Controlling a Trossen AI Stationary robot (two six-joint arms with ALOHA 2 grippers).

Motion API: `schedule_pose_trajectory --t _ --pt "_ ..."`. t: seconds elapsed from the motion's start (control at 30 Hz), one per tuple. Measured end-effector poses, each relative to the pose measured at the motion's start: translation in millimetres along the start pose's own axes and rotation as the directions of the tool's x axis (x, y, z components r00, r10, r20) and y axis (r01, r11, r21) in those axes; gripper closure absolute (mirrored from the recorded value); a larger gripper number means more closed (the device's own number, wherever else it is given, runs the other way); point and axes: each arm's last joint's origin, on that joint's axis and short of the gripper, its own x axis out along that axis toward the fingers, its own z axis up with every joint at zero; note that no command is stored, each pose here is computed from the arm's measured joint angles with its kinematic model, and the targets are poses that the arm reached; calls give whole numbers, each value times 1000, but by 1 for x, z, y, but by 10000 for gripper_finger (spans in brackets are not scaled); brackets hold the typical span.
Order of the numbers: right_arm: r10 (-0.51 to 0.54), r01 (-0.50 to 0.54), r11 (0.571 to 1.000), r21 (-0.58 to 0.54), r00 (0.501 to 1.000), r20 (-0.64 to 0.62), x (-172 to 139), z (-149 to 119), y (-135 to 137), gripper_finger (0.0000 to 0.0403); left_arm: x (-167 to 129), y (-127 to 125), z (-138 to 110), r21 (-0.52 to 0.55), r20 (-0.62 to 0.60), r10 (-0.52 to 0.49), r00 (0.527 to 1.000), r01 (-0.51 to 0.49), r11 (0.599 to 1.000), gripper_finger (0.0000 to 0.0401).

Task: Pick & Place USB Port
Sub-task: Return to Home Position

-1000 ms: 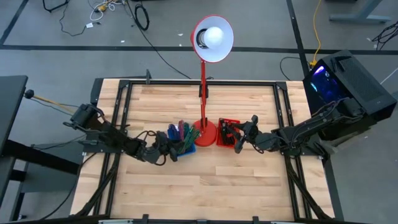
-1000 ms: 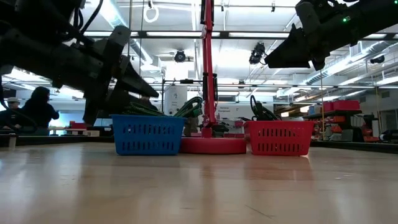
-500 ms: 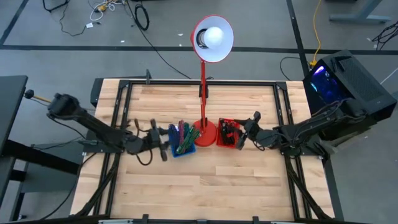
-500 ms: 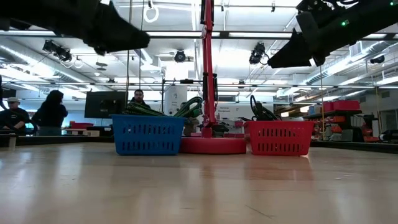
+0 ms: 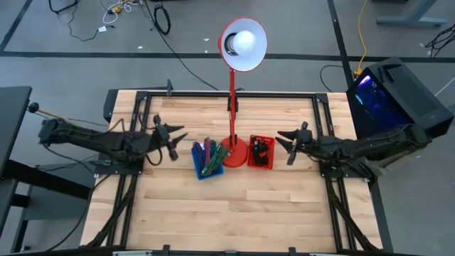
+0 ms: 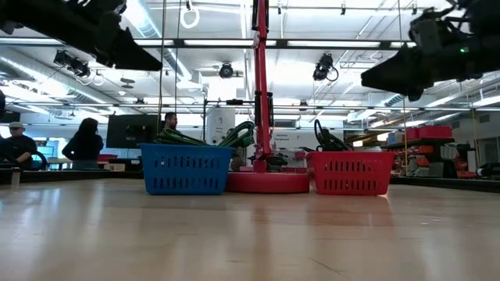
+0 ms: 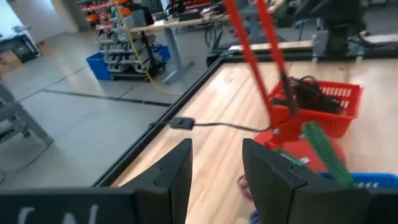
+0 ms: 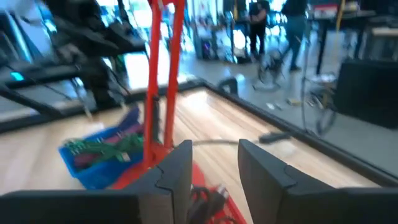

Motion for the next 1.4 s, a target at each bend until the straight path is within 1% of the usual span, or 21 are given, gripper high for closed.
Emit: schedule_pose_trajectory --t 0.1,0.2,0.27,0.33,0.47,0.57,0.87,0.97,1.07,1.2,1.3,1.4 --pt "25 -27 999 31 997 79 -7 -6 -6 271 -2 16 -2 -24 -18 22 1000 -22 999 257" --pt "39 -42 999 29 994 102 -10 -12 -9 271 -2 26 -13 -40 -41 -5 999 4 999 257" --pt "16 -17 1000 8 995 99 -11 -16 -10 271 -1 30 -21 -61 -47 -6 999 4 998 257" --pt "-21 21 1000 5 995 93 -12 -19 -12 271 0 34 -29 -88 -70 31 997 -37 995 257" --pt "-44 45 999 1 995 87 -12 -21 -13 271 3 38 -33 -159 -99 77 992 -93 983 257" --pt "-45 45 999 -2 995 87 -12 -21 -13 271 3 37 -34 -201 -101 68 993 -87 976 257" --pt "-44 45 999 1 995 90 -12 -21 -13 271 1 37 -37 -207 -90 59 994 -77 975 257" --pt "-43 40 999 22 992 120 -15 -17 -14 271 -7 39 -42 -236 -32 39 999 -46 971 257" --pt "-40 31 998 56 985 169 -19 -11 -16 271 -15 40 -54 -264 21 34 999 -28 964 257" --pt "-40 14 994 109 968 247 -27 -4 -20 271 -19 40 -77 -285 60 41 997 -22 958 257" --pt "-45 2 990 142 954 296 -34 0 -24 271 -24 42 -73 -341 173 48 984 14 940 257" --pt "-61 -7 983 182 930 363 -40 7 -29 271 -30 46 -63 -397 293 71 954 54 916 257"
